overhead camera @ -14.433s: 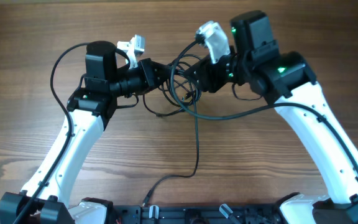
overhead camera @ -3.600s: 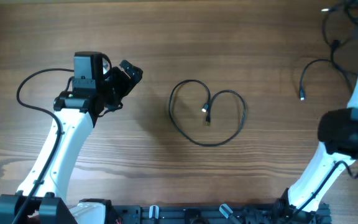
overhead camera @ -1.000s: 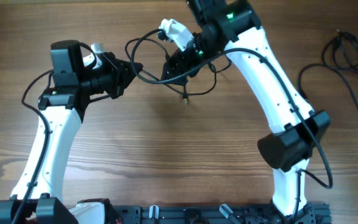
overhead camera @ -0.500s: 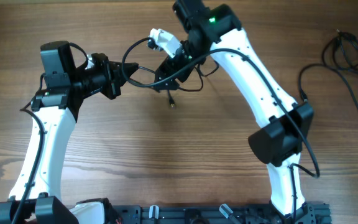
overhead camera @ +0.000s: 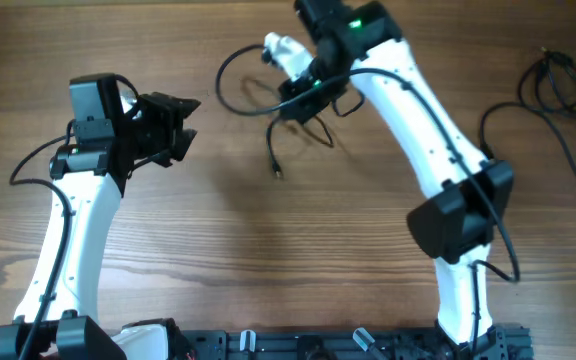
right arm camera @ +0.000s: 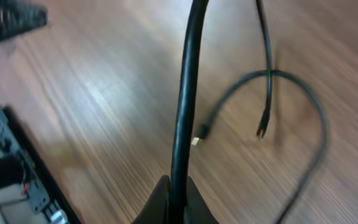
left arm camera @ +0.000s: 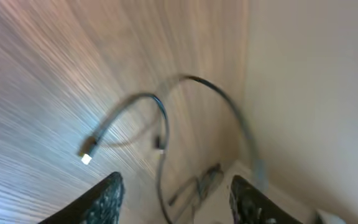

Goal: Untangle cables

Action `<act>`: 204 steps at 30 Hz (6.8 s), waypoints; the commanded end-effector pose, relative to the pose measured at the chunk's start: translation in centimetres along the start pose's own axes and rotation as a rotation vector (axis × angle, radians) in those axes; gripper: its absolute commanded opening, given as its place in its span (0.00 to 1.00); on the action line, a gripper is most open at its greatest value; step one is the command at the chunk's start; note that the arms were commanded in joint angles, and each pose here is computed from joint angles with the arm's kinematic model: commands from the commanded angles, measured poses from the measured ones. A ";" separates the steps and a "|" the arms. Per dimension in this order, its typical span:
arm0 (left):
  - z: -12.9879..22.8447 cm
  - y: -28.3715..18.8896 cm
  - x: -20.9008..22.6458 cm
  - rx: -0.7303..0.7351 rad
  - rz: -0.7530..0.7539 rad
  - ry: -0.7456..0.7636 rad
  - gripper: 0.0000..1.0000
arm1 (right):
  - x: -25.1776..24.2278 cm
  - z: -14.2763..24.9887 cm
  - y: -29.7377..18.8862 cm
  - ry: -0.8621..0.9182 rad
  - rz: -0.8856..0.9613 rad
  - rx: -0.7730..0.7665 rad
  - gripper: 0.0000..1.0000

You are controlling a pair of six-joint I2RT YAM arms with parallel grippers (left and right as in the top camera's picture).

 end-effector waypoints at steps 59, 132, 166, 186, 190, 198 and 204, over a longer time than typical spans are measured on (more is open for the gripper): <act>4.0 1.6 -1.6 -0.067 0.027 0.466 1.00 | 2.5 6.0 -22.7 0.327 0.361 -0.398 1.00; 6.8 -7.0 0.1 -0.297 0.197 1.173 1.00 | 4.8 30.1 -4.1 -0.125 0.931 -1.057 1.00; 3.8 -6.1 15.7 -0.670 0.495 1.356 1.00 | 4.8 30.1 -4.1 -0.125 0.931 -1.057 1.00; 3.7 -6.1 15.6 -0.668 0.497 1.346 1.00 | 4.8 30.1 -4.1 -0.125 0.931 -1.058 1.00; 3.8 -6.1 15.6 -0.667 0.497 1.346 1.00 | 4.8 30.1 -4.1 -0.125 0.931 -1.057 1.00; 3.7 -6.1 15.6 -0.668 0.497 1.346 1.00 | 4.8 30.1 -4.1 -0.125 0.931 -1.057 1.00; 3.7 -6.1 15.6 -0.668 0.497 1.346 1.00 | 4.8 30.1 -4.1 -0.125 0.931 -1.057 1.00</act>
Point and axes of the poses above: each gripper's point midway between its finger pads, its own y axis out along the fingers, its own x axis along the line the jaws close on, z = x × y, the point moved 7 cm from there along -y, back along the fingers, and after that the axes turned 12 degrees about -y, right-handed, at the moved point
